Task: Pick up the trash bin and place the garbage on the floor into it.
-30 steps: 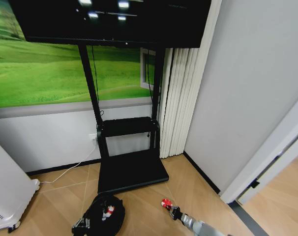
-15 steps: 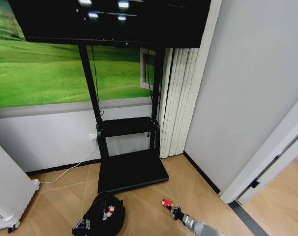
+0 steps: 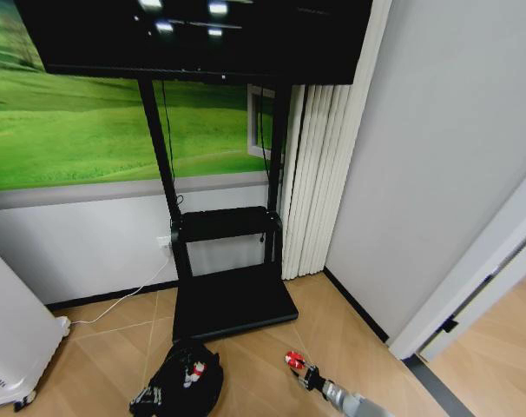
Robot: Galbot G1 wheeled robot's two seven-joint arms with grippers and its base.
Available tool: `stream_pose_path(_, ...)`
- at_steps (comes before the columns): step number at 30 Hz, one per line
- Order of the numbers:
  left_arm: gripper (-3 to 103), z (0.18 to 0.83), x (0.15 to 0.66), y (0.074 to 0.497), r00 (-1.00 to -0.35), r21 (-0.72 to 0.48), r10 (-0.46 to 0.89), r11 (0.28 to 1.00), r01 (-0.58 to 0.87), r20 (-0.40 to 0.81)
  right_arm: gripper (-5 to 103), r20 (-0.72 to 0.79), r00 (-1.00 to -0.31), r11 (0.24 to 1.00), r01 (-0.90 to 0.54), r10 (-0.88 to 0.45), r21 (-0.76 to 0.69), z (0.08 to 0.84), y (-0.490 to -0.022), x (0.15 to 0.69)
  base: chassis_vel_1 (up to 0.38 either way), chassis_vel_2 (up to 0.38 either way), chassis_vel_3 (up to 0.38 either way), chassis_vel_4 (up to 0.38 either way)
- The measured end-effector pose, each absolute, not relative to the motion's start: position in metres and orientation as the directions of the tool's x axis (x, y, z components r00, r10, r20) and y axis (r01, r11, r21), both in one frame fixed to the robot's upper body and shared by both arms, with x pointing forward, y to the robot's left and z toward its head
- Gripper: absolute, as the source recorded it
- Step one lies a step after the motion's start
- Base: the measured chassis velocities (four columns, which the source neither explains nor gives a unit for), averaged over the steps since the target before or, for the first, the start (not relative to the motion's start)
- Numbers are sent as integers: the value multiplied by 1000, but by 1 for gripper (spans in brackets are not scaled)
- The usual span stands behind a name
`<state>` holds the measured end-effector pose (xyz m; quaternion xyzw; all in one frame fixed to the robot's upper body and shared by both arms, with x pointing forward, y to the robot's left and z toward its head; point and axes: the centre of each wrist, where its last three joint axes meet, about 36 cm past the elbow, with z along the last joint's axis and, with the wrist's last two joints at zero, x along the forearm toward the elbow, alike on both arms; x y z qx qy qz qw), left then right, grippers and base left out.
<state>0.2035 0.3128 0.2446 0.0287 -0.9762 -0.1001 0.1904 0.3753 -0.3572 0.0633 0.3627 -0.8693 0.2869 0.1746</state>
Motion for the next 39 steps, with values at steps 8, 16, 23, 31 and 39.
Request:
stream_pose_path(8, 7, 246, 204, 315, -925, 211, -97, 977, -18, 367, 86, 528, -685, 575, -720, -502, -389, 65, -358, 381, 0, 0, 0, 0)
stream_pose_path(16, 7, 245, 205, 315, -925, 209, -98, 978, -21, 367, 100, 542, -697, 582, -706, -469, -404, 62, -347, 382, 0, 0, 0, 0)
stream_pose_path(23, 7, 243, 203, 316, -925, 206, -95, 978, -19, 367, 100, 560, -711, 594, -687, -426, -419, 60, -343, 381, 0, 0, 0, 0)
stream_pose_path(31, 7, 243, 206, 316, -926, 202, -91, 979, -17, 365, 100, 571, -715, 603, -677, -402, -423, 60, -341, 382, 0, 0, 0, 0)
stream_pose_path(39, 7, 242, 207, 314, -927, 196, -90, 980, -18, 364, 102, 572, -728, 625, -657, -378, -422, 61, -338, 387, 0, 0, 0, 0)
